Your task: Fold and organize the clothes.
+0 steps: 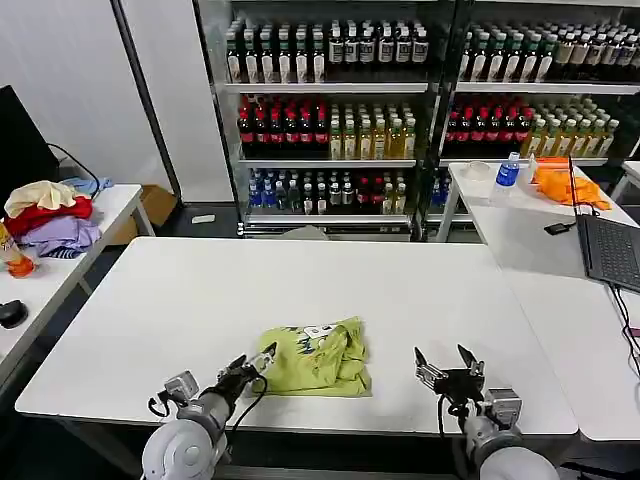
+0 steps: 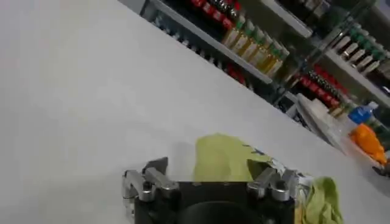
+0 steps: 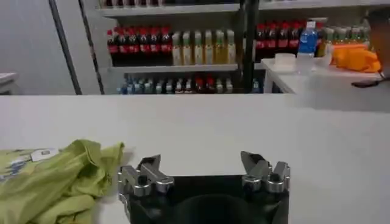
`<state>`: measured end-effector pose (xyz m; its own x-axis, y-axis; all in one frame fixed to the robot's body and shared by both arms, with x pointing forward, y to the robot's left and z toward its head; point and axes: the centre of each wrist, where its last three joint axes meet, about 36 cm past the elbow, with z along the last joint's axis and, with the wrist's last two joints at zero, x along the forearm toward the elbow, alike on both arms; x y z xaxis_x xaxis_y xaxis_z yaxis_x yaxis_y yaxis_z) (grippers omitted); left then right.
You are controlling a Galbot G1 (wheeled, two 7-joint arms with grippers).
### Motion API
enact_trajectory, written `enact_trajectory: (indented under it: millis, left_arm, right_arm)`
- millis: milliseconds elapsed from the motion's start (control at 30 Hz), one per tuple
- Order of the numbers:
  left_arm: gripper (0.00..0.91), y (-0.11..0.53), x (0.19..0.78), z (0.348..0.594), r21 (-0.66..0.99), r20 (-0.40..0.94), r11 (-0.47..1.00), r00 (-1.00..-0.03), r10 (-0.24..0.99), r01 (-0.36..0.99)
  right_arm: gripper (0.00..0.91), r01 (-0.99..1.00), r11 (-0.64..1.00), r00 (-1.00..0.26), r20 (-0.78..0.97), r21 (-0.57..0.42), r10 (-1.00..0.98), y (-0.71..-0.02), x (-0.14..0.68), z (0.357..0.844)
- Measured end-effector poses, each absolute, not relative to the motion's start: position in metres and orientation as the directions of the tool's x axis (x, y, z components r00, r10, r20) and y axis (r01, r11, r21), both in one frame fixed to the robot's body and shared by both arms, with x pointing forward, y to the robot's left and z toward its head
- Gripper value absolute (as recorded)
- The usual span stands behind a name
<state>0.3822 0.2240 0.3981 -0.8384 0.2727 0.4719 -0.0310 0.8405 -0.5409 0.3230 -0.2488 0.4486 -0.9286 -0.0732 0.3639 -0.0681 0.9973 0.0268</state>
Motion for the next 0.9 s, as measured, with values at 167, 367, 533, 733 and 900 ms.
enact_trajectory:
  millis: [167,367,533,733,900]
  left_arm:
    - [0.907,0.219,0.386,0.396,-0.576,0.464,0.817,-0.833,0.301,-0.025]
    - [0.232,0.214,0.389,0.393,-0.615,0.456,0.788,-0.829,0.324,-0.03]
    - [0.121,0.215,0.39,0.39,-0.638,0.453,0.769,-0.829,0.329,-0.043]
    - [0.111,0.216,0.386,0.387,-0.676,0.444,0.735,-0.827,0.345,-0.056]
    - [0.101,0.217,0.384,0.39,-0.718,0.414,0.694,-0.835,0.361,-0.056]
  right_arm:
    - [0.907,-0.064,0.998,-0.93,0.362,0.026,-0.069,-0.25,0.321,0.451]
    - [0.907,-0.064,0.998,-0.93,0.361,0.028,-0.07,-0.249,0.318,0.452]
    - [0.907,-0.064,0.998,-0.929,0.362,0.031,-0.07,-0.249,0.316,0.453]
    - [0.907,-0.06,0.998,-0.931,0.358,0.03,-0.067,-0.249,0.315,0.456]
    - [0.907,-0.057,0.998,-0.933,0.355,0.027,-0.063,-0.25,0.314,0.458]
